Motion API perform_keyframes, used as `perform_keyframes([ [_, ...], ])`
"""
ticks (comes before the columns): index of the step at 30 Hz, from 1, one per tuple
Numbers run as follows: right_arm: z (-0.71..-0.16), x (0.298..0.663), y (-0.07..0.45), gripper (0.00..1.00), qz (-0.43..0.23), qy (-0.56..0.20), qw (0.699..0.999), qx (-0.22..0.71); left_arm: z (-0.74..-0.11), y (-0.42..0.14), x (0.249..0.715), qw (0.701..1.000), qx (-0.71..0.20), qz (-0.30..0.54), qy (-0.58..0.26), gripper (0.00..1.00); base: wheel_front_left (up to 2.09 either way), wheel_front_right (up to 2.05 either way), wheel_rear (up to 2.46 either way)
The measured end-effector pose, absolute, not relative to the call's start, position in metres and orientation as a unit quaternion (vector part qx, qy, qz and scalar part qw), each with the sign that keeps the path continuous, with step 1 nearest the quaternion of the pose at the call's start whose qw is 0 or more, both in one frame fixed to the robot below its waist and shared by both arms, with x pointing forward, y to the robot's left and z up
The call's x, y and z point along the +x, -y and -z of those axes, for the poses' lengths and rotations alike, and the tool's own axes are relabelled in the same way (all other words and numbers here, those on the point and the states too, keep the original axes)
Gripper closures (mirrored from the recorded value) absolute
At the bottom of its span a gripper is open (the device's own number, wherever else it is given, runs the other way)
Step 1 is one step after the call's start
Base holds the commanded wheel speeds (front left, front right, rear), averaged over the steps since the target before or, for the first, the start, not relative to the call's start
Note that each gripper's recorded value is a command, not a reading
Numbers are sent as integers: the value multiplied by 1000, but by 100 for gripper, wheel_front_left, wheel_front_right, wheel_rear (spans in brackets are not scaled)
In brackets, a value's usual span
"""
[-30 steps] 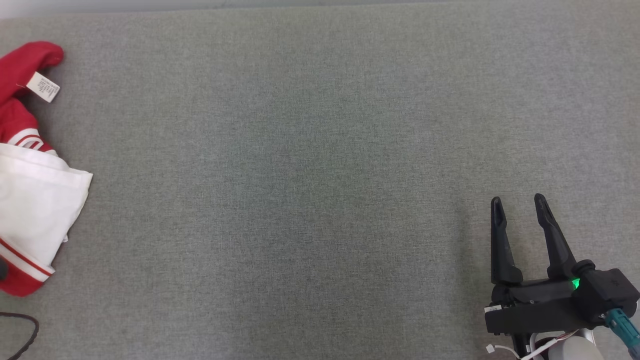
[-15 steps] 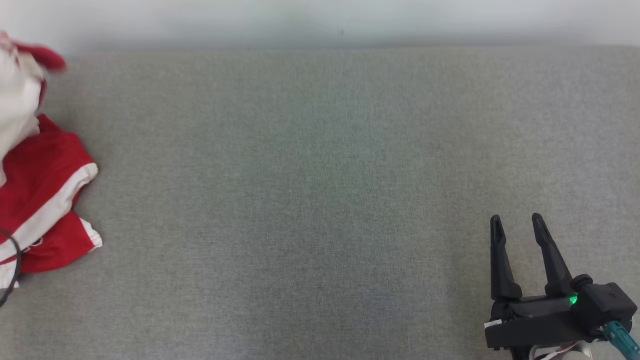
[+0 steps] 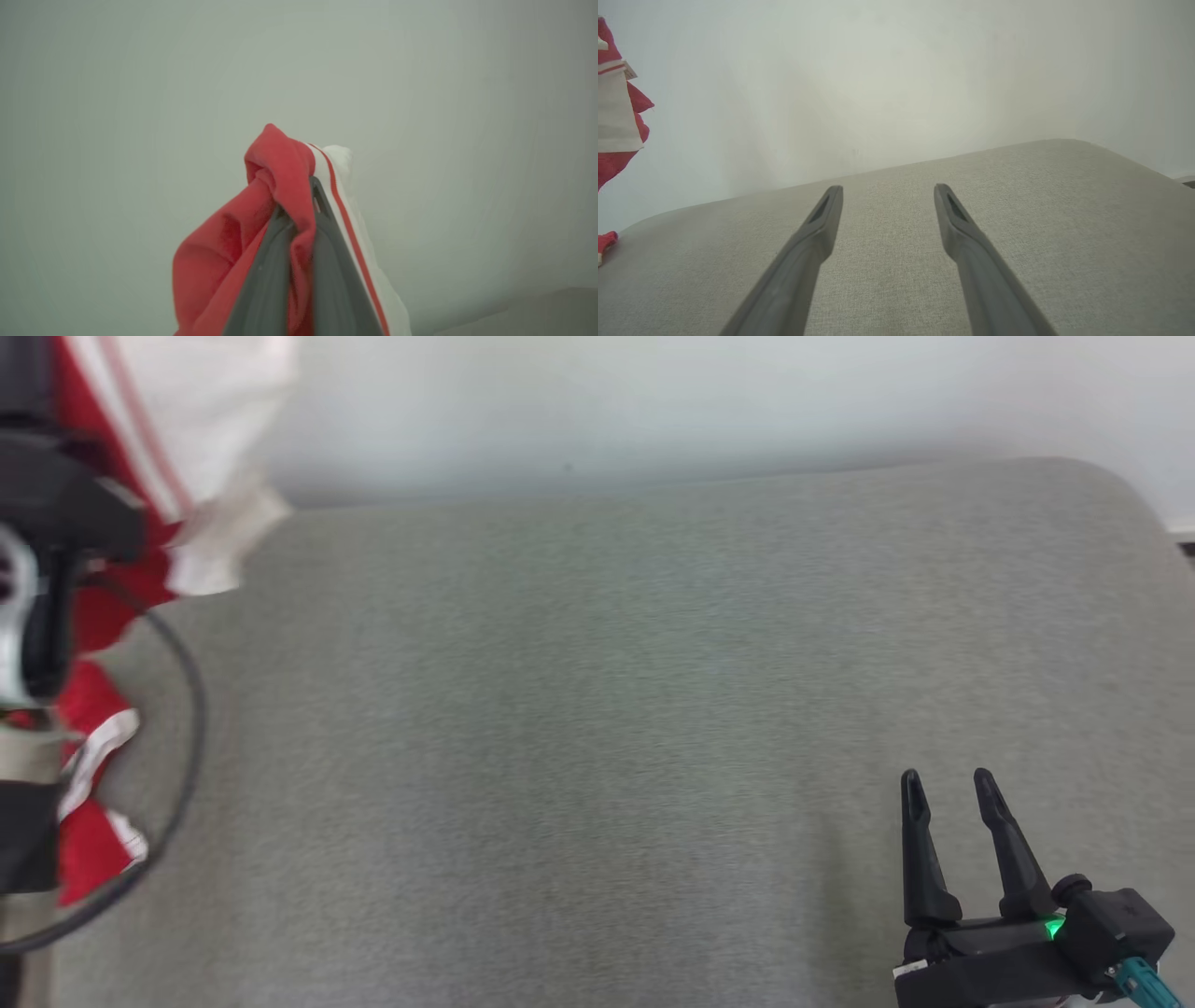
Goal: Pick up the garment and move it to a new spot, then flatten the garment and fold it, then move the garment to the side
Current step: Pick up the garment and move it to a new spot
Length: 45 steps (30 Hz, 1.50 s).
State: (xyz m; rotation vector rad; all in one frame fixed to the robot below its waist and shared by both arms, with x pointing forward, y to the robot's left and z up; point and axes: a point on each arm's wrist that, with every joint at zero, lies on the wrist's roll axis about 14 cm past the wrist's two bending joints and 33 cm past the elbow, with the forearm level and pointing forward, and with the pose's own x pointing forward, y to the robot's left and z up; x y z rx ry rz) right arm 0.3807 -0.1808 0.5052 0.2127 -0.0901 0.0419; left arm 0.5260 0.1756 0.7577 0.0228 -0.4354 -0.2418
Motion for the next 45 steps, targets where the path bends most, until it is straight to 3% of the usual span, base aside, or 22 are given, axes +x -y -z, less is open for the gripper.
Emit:
perform_keyframes([
  [13,-512,328,247,0,86,59,990,93,-764,54,479,898,-74,377,217,100,0,0,0],
  [18,-512,315,262,0,114,60,988,88,-741,110,450,871,-102,443,185,100,0,0,0],
  [27,-503,321,262,0,115,44,988,90,-641,118,453,889,-140,431,65,100,0,0,0],
  [38,-494,336,252,0,97,29,991,87,-476,13,459,946,-107,288,-104,100,0,0,0],
  [39,-493,337,251,0,94,28,991,87,-470,3,459,949,-102,277,-108,20,0,0,0],
  [40,-493,339,248,0,89,27,992,86,-466,-10,459,954,-95,263,-105,0,0,0,0],
  [45,-495,342,240,0,75,30,993,86,-486,-24,461,962,-104,246,-63,0,0,0,0],
])
